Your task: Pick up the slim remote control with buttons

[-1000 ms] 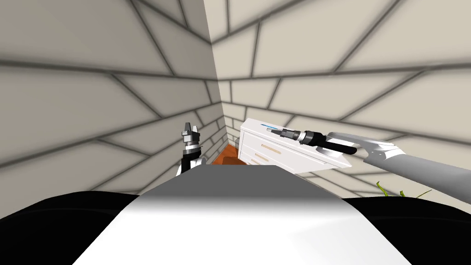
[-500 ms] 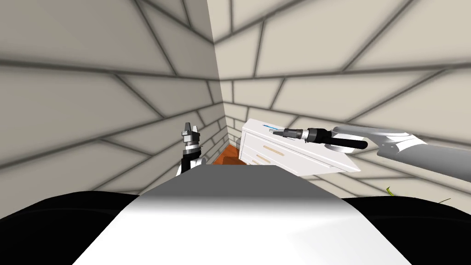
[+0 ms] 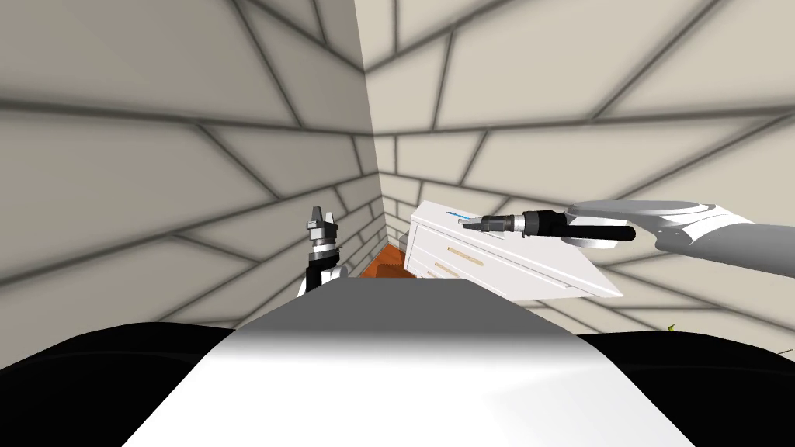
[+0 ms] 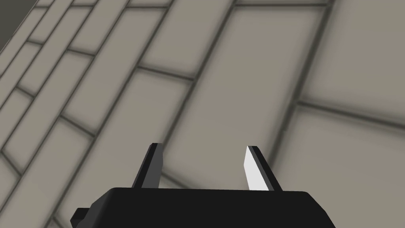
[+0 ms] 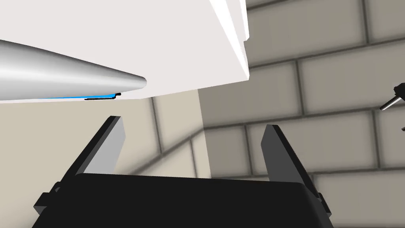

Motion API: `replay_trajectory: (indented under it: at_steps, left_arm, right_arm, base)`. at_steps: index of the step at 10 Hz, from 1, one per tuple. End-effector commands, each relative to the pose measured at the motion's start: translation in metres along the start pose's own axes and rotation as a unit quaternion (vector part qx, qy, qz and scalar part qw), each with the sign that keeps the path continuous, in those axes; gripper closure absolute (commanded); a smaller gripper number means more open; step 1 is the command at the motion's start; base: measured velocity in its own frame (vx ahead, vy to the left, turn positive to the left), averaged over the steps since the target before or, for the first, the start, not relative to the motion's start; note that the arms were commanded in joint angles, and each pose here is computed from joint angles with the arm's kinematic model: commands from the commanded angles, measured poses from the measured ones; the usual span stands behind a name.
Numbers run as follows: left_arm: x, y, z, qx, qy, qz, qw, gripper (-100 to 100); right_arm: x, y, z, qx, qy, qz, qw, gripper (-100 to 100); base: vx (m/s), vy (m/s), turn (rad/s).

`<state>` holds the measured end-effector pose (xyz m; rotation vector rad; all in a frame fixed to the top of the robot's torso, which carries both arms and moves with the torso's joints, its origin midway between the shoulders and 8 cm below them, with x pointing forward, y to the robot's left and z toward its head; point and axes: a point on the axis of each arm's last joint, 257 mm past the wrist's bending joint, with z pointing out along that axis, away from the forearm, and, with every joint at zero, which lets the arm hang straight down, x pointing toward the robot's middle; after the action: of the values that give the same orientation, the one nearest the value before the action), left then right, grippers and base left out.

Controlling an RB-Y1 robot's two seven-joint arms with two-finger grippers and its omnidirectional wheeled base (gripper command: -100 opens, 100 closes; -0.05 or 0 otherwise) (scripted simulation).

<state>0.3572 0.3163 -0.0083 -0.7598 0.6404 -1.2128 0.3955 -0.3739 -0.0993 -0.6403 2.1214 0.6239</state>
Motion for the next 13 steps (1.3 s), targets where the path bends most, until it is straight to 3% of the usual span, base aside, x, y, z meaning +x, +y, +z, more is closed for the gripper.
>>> replay_trajectory:
  at_steps: [1,3,4,7,8,10,11,12,13]
  left_arm:
    - [0.000,0.000,0.000,0.000,0.000,0.000,1.0000,0]
    - [0.000,0.000,0.000,0.000,0.000,0.000,1.0000,0]
    - [0.000,0.000,0.000,0.000,0.000,0.000,1.0000,0]
    - [0.000,0.000,0.000,0.000,0.000,0.000,1.0000,0]
    - [0.000,0.000,0.000,0.000,0.000,0.000,1.0000,0]
    - [0.000,0.000,0.000,0.000,0.000,0.000,1.0000,0]
    - [0.000,0.000,0.000,0.000,0.000,0.000,1.0000,0]
    - [0.000,0.000,0.000,0.000,0.000,0.000,1.0000,0]
    - [0.000,0.000,0.000,0.000,0.000,0.000,1.0000,0]
  right_arm:
    - [0.004,-0.004,-0.005,0.005,0.027,-0.014,0.9995,-100]
    - [0.003,-0.004,-0.005,0.005,0.031,-0.018,0.9993,-100]
    - [0.012,-0.012,-0.013,0.013,0.064,-0.030,0.9974,-100]
    - [0.009,-0.012,-0.013,0.015,0.077,-0.040,0.9961,-100]
    - [0.018,-0.020,-0.022,0.022,0.114,-0.054,0.9918,-100]
    - [0.015,-0.020,-0.023,0.024,0.121,-0.060,0.9905,-100]
    - [0.024,-0.028,-0.032,0.030,0.158,-0.072,0.9844,-100]
    - [0.022,-0.028,-0.032,0.031,0.165,-0.078,0.9827,-100]
    - [0.032,-0.035,-0.042,0.037,0.198,-0.085,0.9758,-100]
  base:
    - [0.021,0.019,0.032]
    - [0.009,0.004,-0.007]
    - [0.017,0.011,0.075]
    - [0.013,0.006,0.009]
    - [0.017,0.012,0.066]
    - [0.017,0.007,0.019]
    - [0.020,0.010,0.066]
    - [0.020,0.008,0.031]
    - [0.028,0.009,0.062]
